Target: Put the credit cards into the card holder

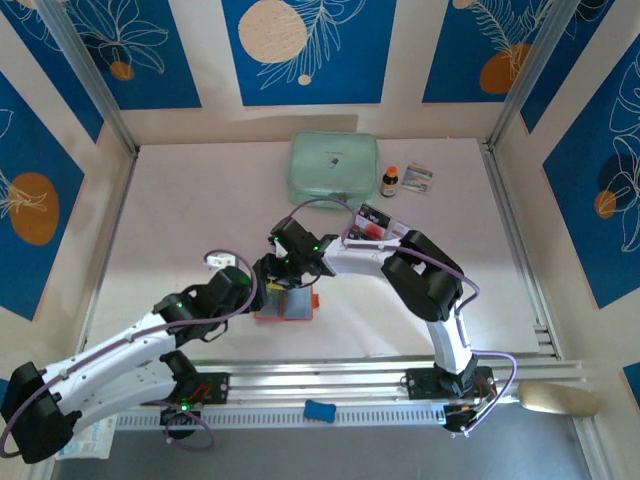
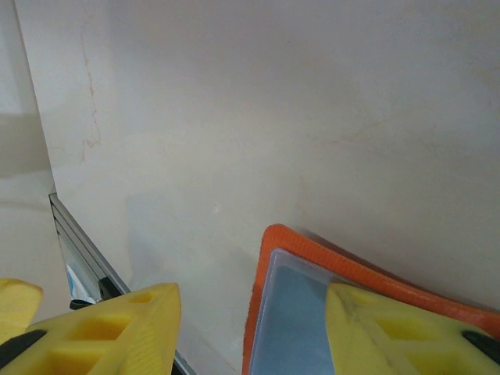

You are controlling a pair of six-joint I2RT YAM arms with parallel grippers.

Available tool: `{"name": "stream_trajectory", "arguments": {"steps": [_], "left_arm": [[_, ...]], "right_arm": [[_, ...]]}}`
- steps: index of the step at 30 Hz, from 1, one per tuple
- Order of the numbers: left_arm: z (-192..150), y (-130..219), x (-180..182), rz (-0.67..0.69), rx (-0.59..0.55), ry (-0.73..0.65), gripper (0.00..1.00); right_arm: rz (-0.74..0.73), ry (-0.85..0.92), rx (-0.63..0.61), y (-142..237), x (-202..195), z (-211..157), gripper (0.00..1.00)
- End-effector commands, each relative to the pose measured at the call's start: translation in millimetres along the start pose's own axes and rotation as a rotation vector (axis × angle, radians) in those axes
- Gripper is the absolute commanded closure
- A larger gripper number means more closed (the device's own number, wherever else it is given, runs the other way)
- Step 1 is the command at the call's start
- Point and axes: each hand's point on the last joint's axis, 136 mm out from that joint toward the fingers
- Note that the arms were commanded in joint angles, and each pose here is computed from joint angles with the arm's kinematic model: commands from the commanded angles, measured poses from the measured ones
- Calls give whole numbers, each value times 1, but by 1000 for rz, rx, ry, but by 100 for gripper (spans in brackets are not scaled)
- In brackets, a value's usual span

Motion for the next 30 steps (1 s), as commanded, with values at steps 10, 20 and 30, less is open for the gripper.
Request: {"name": "stream_trajectory", "arguments": {"steps": [10,20,30], "left_arm": [[11,-3,-26,-83,-28,41,0],[2,-32,-37,-21,18,-22,0],[-3,-46,-43,6,49,-34,0]], "right_arm": [[53,27,-100,73,12,-3,48],[-376,45,-71,120,-68,-47,48],[-490,91,41,101,-93,-72,52]]}}
Point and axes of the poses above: each hand's point on the last joint's axis, 136 mm out from that joint toward the fingers, its own y axis back along the fingers, its own x axis along the line the jaws close on, z = x × y, and after that the axes turned 14 degrees about y, right-handed
